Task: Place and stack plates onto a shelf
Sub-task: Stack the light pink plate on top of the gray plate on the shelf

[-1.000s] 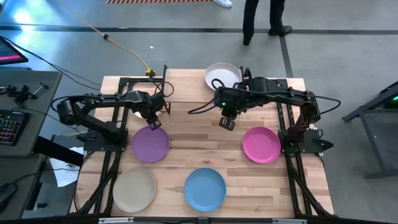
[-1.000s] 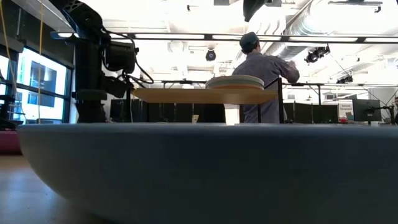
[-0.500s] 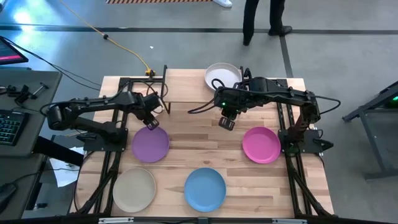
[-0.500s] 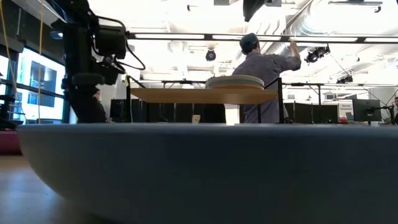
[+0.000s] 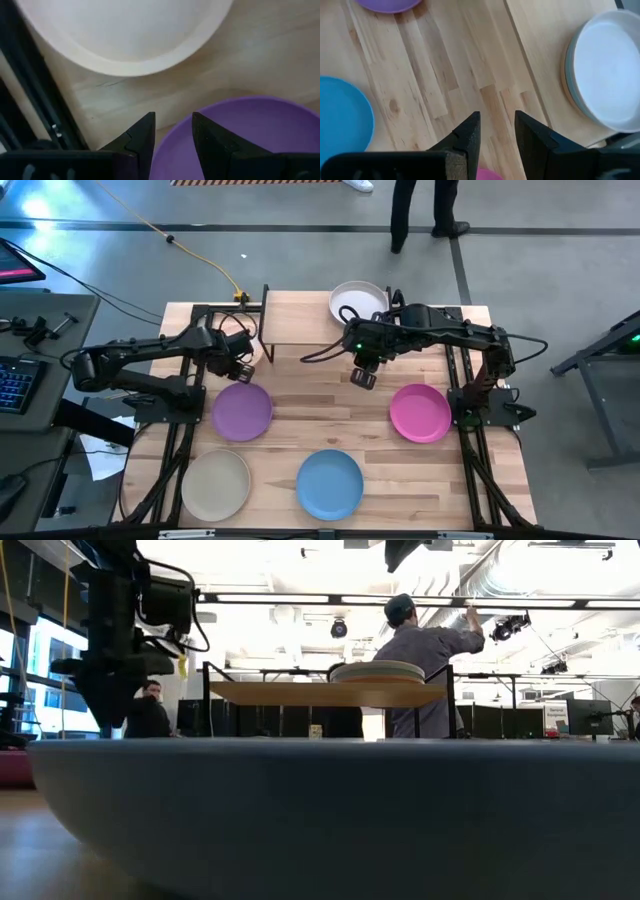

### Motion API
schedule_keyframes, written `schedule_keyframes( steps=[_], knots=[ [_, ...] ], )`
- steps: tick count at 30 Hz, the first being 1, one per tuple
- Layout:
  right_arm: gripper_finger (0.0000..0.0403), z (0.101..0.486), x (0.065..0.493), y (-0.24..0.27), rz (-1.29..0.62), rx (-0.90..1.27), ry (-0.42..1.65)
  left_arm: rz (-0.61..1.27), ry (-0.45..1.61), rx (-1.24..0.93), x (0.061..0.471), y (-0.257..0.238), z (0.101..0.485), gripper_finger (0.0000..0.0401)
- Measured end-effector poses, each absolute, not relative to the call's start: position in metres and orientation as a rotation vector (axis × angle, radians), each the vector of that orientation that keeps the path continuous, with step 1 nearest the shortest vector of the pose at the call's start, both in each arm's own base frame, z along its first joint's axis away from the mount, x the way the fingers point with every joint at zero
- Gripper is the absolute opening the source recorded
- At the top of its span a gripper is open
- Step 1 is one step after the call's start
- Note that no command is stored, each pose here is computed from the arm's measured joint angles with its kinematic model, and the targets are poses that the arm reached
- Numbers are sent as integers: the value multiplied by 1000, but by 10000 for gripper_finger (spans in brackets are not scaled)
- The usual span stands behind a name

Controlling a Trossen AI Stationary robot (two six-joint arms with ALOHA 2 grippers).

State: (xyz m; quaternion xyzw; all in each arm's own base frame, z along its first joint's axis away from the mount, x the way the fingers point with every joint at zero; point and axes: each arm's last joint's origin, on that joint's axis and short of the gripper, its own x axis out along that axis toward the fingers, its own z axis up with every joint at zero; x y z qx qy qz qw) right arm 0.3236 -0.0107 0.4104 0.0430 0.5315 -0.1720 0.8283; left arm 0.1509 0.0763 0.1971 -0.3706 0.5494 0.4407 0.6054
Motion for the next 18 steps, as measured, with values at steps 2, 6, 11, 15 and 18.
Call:
schedule_keyframes(
  steps=[2, 6, 11, 15, 18],
  knots=[
    [100, 411, 324, -11, -347, 65, 1125, 1048, 1255, -883, 151, 76, 197, 120],
    [100, 411, 324, -11, -306, 0, 1136, 1142, 1187, -958, 150, 76, 199, 120],
    [100, 411, 324, -12, -271, -58, 1146, 1278, 1100, -1053, 148, 80, 199, 120],
    [100, 411, 324, -16, -251, -97, 1152, 1386, 1050, -1120, 146, 80, 198, 120],
    [100, 411, 324, -20, -236, -130, 1158, 1516, 974, -1135, 144, 83, 195, 120]
  ],
)
